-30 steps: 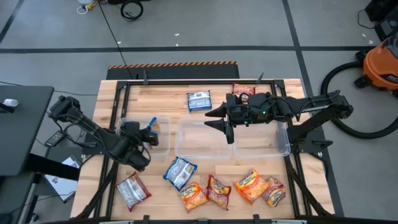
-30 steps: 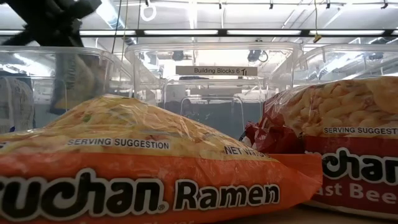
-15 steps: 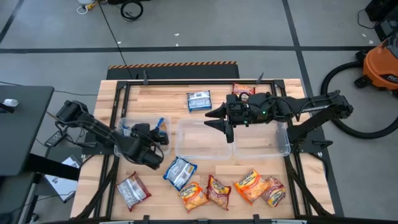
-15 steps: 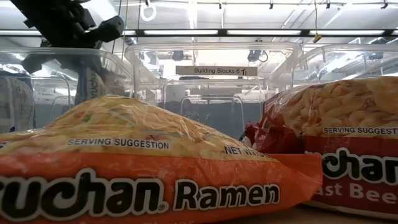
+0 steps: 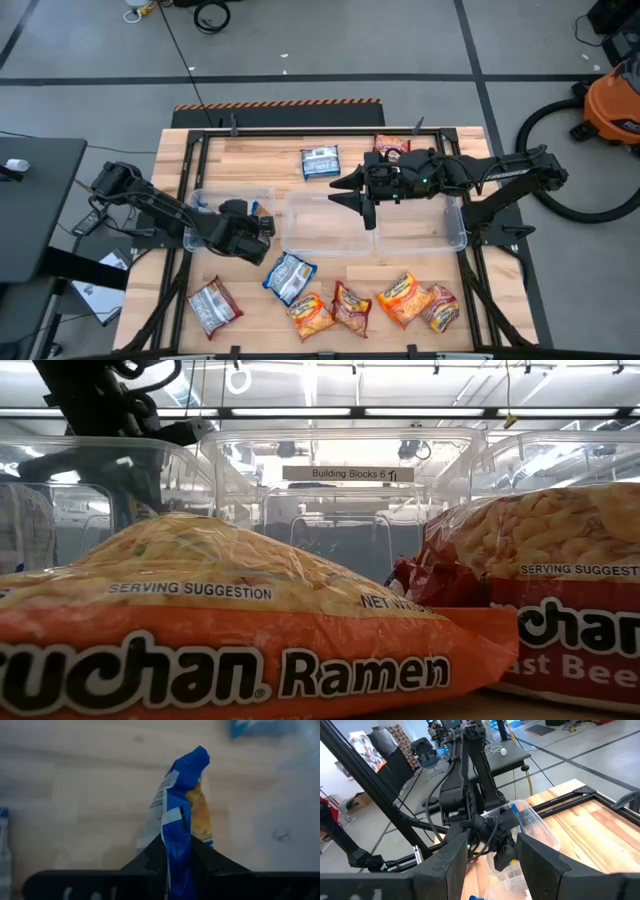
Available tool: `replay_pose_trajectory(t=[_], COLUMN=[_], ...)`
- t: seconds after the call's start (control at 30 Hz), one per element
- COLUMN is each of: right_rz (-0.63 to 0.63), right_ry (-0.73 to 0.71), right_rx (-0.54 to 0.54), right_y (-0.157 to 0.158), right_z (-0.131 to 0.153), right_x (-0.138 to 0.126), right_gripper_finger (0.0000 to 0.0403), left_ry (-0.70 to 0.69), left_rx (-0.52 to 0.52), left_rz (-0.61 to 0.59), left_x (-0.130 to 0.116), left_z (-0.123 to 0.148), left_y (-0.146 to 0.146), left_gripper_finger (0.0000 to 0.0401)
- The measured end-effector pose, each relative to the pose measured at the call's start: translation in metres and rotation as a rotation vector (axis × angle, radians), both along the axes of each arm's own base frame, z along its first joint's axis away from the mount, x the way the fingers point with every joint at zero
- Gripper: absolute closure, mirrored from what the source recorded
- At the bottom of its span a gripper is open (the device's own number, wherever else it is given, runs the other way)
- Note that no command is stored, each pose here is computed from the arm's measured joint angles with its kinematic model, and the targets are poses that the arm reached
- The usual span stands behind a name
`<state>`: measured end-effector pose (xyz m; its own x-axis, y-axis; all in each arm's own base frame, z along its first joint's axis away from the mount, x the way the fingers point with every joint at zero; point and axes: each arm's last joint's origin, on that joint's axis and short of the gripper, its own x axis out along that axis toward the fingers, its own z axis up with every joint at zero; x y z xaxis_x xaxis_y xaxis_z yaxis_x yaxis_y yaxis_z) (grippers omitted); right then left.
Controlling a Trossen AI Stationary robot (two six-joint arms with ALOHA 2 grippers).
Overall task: Sort Maruchan noodles
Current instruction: Put the blue noodle pack into the left transparent bin
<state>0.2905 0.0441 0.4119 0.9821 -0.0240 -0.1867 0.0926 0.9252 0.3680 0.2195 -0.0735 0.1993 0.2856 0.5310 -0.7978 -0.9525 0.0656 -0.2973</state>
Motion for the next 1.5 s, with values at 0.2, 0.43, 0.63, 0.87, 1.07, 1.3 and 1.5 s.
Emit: replay_pose_trajectory(t=[0.2, 0.43, 0.63, 0.87, 1.07, 1.3, 1.5], right_rz=[0.000, 0.001, 0.001, 0.001, 0.001, -0.006, -0.016], right_ry=[0.000, 0.000, -0.002, -0.013, -0.014, -0.016, -0.023], right_rx=[0.000, 0.000, 0.000, 0.002, 0.002, 0.007, 0.008], right_y=[0.000, 0.000, 0.000, 0.000, 0.000, -0.002, -0.005], right_z=[0.000, 0.000, 0.000, 0.001, 0.001, 0.002, 0.002], right_x=[0.000, 0.000, 0.000, 0.000, 0.000, 0.001, 0.001], right_gripper_finger=[0.0226, 0.0226, 0.0226, 0.0226, 0.0226, 0.0226, 0.0226], left_ry=[-0.003, -0.078, -0.087, -0.047, -0.018, -0.060, -0.098], left_rx=[-0.044, -0.071, -0.104, -0.141, -0.150, -0.119, -0.109], left_rz=[-0.109, -0.198, -0.277, -0.285, -0.326, -0.340, -0.383], left_x=[0.001, 0.004, 0.014, 0.018, 0.016, 0.008, -0.001], left_z=[0.008, 0.022, 0.026, 0.024, 0.025, 0.038, 0.050], left_y=[-0.001, 0.002, 0.014, 0.029, 0.029, 0.032, 0.034], left_gripper_finger=[0.0294, 0.0270, 0.0268, 0.0268, 0.0268, 0.0263, 0.0218])
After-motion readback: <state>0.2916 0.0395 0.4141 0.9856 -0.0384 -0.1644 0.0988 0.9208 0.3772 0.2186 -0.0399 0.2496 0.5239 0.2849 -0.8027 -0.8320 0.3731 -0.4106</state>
